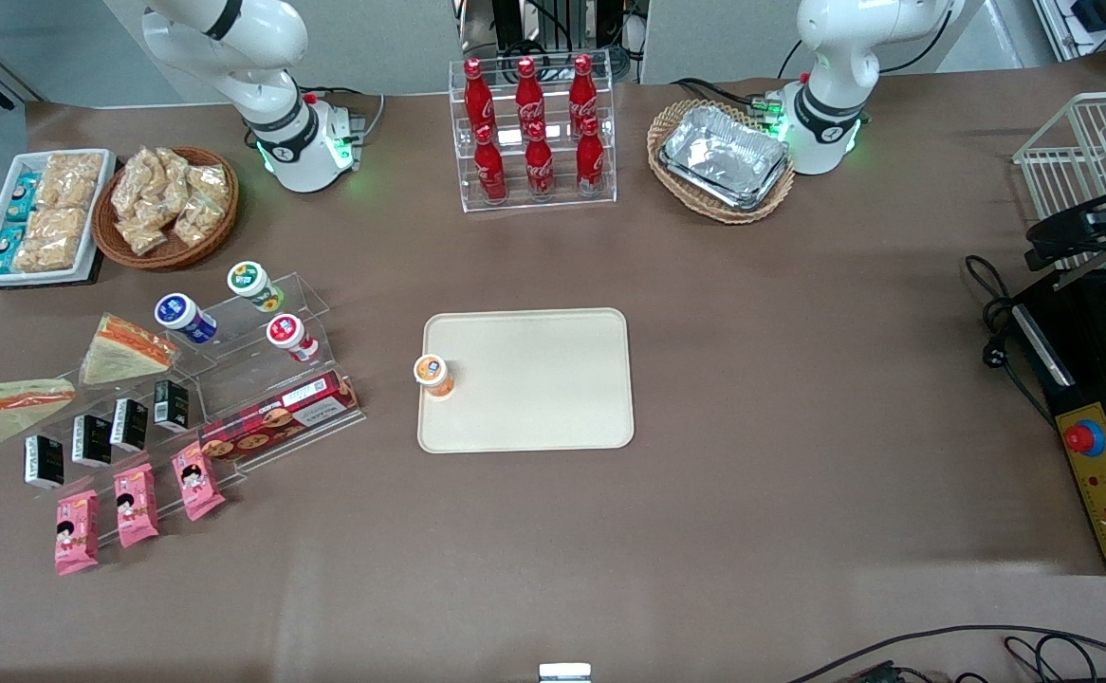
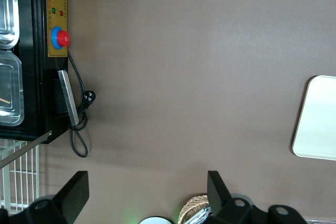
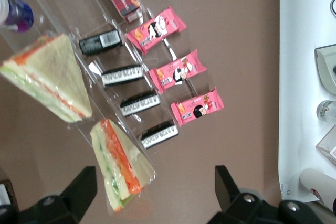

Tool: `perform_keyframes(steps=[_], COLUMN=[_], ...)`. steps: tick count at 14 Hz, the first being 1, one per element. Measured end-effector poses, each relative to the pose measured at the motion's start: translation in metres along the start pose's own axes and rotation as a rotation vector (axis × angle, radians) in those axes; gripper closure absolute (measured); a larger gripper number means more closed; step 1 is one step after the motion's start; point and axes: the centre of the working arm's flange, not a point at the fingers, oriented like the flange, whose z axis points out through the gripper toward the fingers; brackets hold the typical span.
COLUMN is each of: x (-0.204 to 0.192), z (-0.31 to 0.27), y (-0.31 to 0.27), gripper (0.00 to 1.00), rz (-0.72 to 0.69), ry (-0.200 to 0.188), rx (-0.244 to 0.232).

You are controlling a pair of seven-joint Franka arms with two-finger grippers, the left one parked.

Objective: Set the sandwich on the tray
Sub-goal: 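Lower the open right gripper onto the upright wrapped sandwich wedge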

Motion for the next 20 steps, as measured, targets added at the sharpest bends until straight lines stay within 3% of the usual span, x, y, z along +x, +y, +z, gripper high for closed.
perform_keyframes(steps=[8,12,16,20], x=[-0.079,-0.081,-0.075,-0.077], z=[0.011,0.032,0.056,0.074], y=[-0.026,-0.024,-0.016,-0.015], gripper=[0.00,0.00,0.00,0.00], rz=[-0.070,-0.169,-0.313,-0.364], ry=[0.013,0.021,0.079,0.092], rx=[0.005,0.036,0.018,0.038])
